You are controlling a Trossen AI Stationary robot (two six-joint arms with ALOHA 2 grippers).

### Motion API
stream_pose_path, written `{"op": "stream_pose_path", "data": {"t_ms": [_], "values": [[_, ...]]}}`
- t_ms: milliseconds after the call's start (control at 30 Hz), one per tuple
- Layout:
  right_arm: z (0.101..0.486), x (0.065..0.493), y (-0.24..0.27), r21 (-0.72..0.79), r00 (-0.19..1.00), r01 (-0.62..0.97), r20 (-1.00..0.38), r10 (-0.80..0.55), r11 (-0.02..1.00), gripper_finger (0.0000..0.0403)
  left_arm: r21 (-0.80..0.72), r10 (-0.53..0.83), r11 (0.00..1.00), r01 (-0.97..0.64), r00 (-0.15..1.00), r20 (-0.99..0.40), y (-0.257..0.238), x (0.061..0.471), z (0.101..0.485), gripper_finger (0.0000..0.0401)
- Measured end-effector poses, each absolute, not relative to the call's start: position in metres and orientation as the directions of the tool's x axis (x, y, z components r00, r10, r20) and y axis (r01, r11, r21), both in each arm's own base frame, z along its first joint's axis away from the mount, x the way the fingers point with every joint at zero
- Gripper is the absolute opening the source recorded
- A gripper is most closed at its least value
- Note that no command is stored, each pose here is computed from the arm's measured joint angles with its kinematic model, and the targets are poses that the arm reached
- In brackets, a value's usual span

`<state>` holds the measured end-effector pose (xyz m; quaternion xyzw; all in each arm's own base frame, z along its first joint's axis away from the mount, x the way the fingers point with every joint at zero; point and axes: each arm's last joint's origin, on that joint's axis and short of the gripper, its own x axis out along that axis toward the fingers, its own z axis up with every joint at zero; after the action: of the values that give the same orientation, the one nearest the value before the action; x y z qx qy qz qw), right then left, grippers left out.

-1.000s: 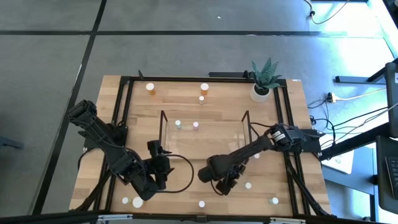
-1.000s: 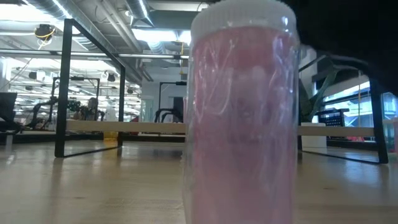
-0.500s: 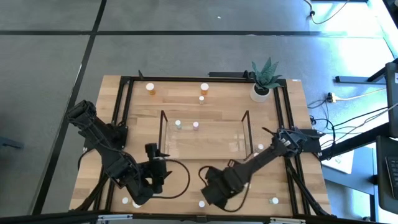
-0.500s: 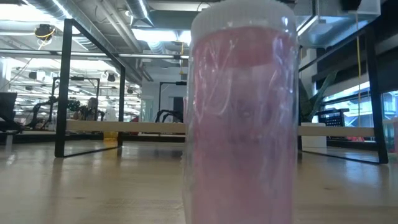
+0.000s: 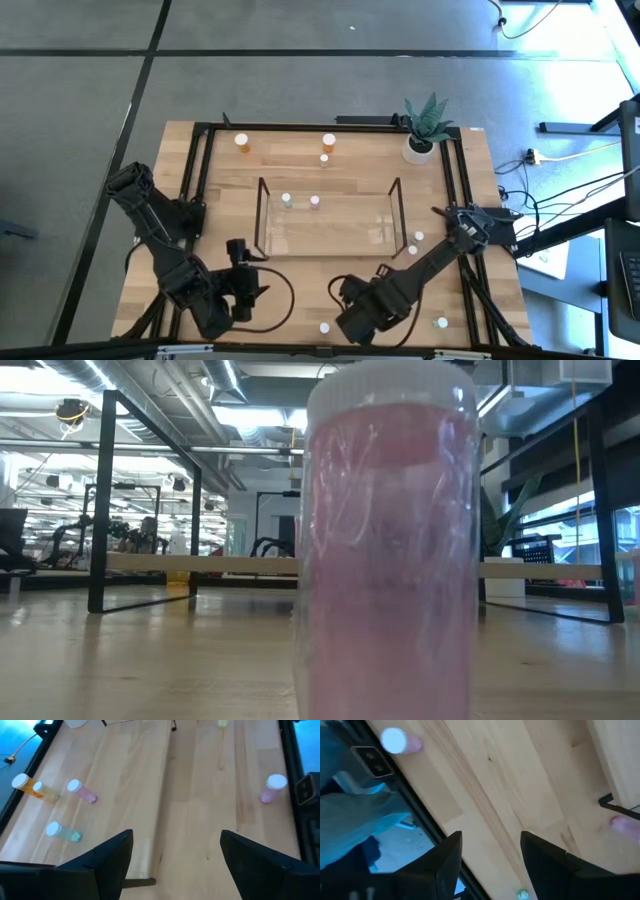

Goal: Pick and place medicine bottles onto shelf by color
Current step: Put the bottom right yellow pill bottle on the shelf

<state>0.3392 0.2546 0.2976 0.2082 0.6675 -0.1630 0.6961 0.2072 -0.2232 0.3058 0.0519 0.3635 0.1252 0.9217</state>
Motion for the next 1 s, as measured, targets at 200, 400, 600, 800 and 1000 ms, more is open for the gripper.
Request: {"op": "stream_pose_path", "data": {"t_ms": [200, 400, 600, 800, 1000], "values": [[0.341, 0.316, 0.246, 0.113, 0.234, 0.481, -0.972, -0.003, 0.869, 0.0204, 0.179, 0.246, 0.969, -0.169, 0.713, -0.656, -0.229, 0.201, 0.306, 0.0293], [0.372, 0.277, 0.235, 0.099, 0.412, 0.506, -0.900, -0.139, 0.857, 0.0204, 0.178, 0.241, 0.970, -0.163, 0.715, -0.656, -0.231, 0.199, 0.306, 0.0293], [0.358, 0.248, 0.233, 0.098, 0.300, 0.553, -0.950, -0.088, 0.828, 0.0204, 0.179, 0.241, 0.970, -0.162, 0.715, -0.656, -0.231, 0.199, 0.306, 0.0293], [0.326, 0.238, 0.258, 0.092, 0.282, 0.382, -0.959, -0.021, 0.920, 0.0204, 0.179, 0.241, 0.970, -0.163, 0.715, -0.656, -0.231, 0.199, 0.306, 0.0293], [0.294, 0.236, 0.272, 0.137, 0.260, 0.321, -0.964, 0.051, 0.937, 0.0204, 0.180, 0.243, 0.970, -0.165, 0.716, -0.654, -0.230, 0.200, 0.306, 0.0293]]}}
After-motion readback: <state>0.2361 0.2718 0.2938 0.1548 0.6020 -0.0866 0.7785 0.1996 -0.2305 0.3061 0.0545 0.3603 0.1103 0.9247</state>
